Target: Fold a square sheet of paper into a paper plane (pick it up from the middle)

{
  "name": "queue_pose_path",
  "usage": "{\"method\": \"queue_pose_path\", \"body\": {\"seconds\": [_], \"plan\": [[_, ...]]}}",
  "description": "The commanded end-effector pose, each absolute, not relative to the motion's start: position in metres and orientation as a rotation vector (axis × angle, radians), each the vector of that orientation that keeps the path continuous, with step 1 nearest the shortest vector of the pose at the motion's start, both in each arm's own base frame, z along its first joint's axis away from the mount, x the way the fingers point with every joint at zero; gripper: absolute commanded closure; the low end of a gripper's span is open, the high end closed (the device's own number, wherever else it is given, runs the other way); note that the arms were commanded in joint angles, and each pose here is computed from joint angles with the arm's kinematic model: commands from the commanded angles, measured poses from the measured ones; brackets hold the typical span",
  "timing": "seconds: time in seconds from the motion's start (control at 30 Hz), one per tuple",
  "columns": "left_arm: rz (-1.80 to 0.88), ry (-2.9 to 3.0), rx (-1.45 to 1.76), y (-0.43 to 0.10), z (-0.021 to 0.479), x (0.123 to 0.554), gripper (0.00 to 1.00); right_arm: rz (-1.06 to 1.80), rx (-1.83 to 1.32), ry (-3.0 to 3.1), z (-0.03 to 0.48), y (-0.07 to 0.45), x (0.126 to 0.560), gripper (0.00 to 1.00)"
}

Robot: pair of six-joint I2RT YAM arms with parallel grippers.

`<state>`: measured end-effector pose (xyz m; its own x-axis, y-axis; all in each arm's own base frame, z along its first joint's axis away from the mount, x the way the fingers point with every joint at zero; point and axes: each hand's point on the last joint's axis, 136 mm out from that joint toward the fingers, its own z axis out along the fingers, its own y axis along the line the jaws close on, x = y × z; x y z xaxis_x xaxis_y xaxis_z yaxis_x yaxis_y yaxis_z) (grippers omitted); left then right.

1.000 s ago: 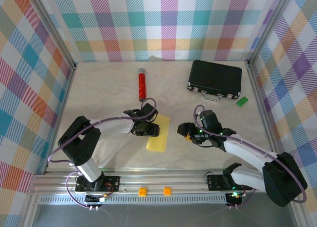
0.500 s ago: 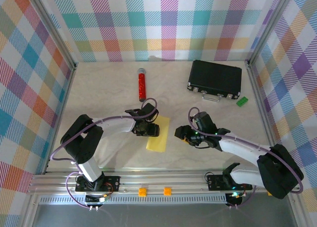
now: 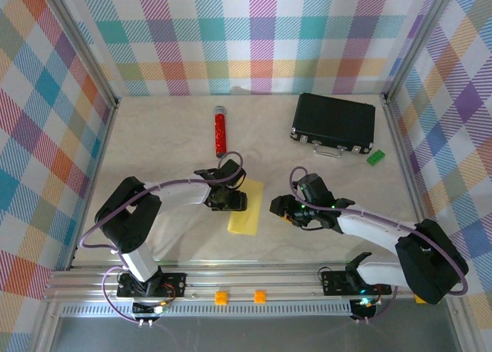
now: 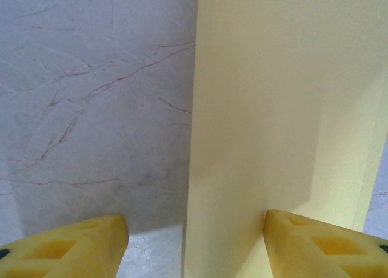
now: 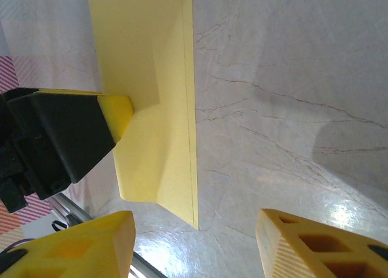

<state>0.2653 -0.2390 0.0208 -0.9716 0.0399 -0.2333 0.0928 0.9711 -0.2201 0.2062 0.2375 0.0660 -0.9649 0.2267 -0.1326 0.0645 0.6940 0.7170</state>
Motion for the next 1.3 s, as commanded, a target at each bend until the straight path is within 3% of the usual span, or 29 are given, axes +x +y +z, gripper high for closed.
{"method": "queue_pose_path", "body": {"seconds": [0.0, 1.27], "plan": [[-0.35, 2.94, 0.138, -0.241, -0.006, 0.261, 0.37, 1.154, 0.228, 2.656, 0.077, 0.246, 0.215, 0.44], [-0.345, 2.95, 0.178, -0.245, -0.009, 0.264, 0.34, 1.144, 0.211, 2.617, 0.086, 0.25, 0.217, 0.48]]}}
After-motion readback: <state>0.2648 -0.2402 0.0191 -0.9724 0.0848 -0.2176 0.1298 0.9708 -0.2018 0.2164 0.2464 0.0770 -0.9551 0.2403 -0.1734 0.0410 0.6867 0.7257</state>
